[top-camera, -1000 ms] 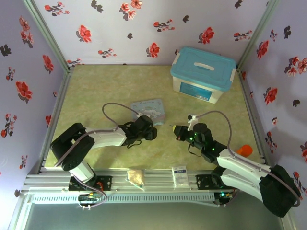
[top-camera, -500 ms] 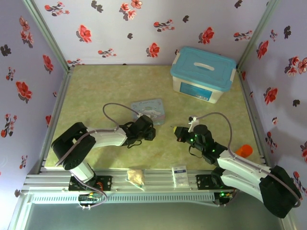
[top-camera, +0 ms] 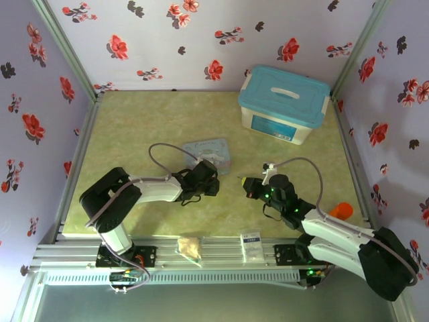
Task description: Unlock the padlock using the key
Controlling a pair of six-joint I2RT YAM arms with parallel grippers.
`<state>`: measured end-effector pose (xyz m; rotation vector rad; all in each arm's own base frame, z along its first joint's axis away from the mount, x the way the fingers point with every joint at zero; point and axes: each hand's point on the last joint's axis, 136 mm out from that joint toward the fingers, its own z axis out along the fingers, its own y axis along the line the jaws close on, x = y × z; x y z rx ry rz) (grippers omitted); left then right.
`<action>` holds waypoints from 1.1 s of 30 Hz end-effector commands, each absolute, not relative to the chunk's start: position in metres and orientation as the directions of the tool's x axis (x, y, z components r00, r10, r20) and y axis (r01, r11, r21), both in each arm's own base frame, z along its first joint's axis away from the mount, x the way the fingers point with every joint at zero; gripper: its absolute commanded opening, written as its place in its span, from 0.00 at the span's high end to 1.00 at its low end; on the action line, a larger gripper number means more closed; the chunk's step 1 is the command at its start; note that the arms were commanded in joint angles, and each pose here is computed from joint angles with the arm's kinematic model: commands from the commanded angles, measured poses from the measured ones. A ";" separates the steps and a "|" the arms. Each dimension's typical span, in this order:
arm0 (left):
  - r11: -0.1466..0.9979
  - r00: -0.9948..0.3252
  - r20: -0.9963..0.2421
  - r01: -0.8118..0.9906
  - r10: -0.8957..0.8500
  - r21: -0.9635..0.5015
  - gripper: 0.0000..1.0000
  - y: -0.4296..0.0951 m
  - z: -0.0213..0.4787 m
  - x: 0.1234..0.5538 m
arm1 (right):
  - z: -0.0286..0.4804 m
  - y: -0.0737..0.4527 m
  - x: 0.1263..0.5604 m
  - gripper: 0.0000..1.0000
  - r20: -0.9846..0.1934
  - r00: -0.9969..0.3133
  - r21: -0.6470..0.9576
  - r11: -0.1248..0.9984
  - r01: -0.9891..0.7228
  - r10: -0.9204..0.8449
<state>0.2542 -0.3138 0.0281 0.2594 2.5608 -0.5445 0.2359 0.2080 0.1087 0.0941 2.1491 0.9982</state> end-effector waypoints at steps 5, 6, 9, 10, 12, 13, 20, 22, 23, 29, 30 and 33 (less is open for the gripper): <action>0.862 -0.799 -0.599 0.263 -0.057 -0.433 0.84 -0.305 0.067 0.260 | 0.093 0.222 0.241 1.00 -0.512 -0.758 0.736 0.661 -0.145 0.403; 0.853 -0.795 -0.601 0.255 -0.083 -0.455 0.85 -0.305 0.070 0.261 | 0.092 0.226 0.240 1.00 -0.506 -0.762 0.740 0.657 -0.144 0.403; 0.826 -0.795 -0.588 0.228 -0.148 -0.515 0.89 -0.304 0.072 0.263 | 0.091 0.239 0.240 1.00 -0.500 -0.774 0.744 0.651 -0.154 0.388; 0.822 -0.800 -0.580 0.219 -0.157 -0.525 0.91 -0.304 0.070 0.264 | 0.089 0.242 0.240 1.00 -0.496 -0.777 0.746 0.648 -0.153 0.388; 0.809 -0.811 -0.561 0.212 -0.168 -0.548 0.93 -0.306 0.068 0.264 | 0.087 0.246 0.241 1.00 -0.488 -0.778 0.755 0.639 -0.148 0.396; 0.803 -0.817 -0.550 0.204 -0.175 -0.559 0.94 -0.307 0.067 0.264 | 0.087 0.248 0.242 1.00 -0.483 -0.780 0.760 0.633 -0.147 0.399; 0.725 -0.815 -0.485 0.120 -0.318 -0.678 0.98 -0.308 0.069 0.265 | 0.085 0.269 0.237 1.00 -0.450 -0.800 0.787 0.600 -0.146 0.397; 0.696 -0.802 -0.475 0.106 -0.362 -0.710 1.00 -0.307 0.072 0.266 | 0.086 0.275 0.235 1.00 -0.438 -0.799 0.801 0.582 -0.139 0.412; 0.688 -0.796 -0.472 0.099 -0.379 -0.719 1.00 -0.306 0.072 0.267 | 0.085 0.275 0.235 1.00 -0.425 -0.797 0.810 0.573 -0.123 0.430; 0.699 -0.781 -0.470 0.061 -0.411 -0.713 1.00 -0.295 0.065 0.266 | 0.065 0.264 0.238 1.00 -0.380 -0.773 0.803 0.596 -0.003 0.509; 0.682 -0.776 -0.459 0.052 -0.432 -0.729 1.00 -0.295 0.065 0.266 | 0.065 0.265 0.237 1.00 -0.380 -0.774 0.805 0.593 -0.007 0.506; 0.636 -0.761 -0.434 0.037 -0.482 -0.771 1.00 -0.297 0.067 0.266 | 0.070 0.273 0.234 1.00 -0.377 -0.782 0.818 0.575 -0.029 0.497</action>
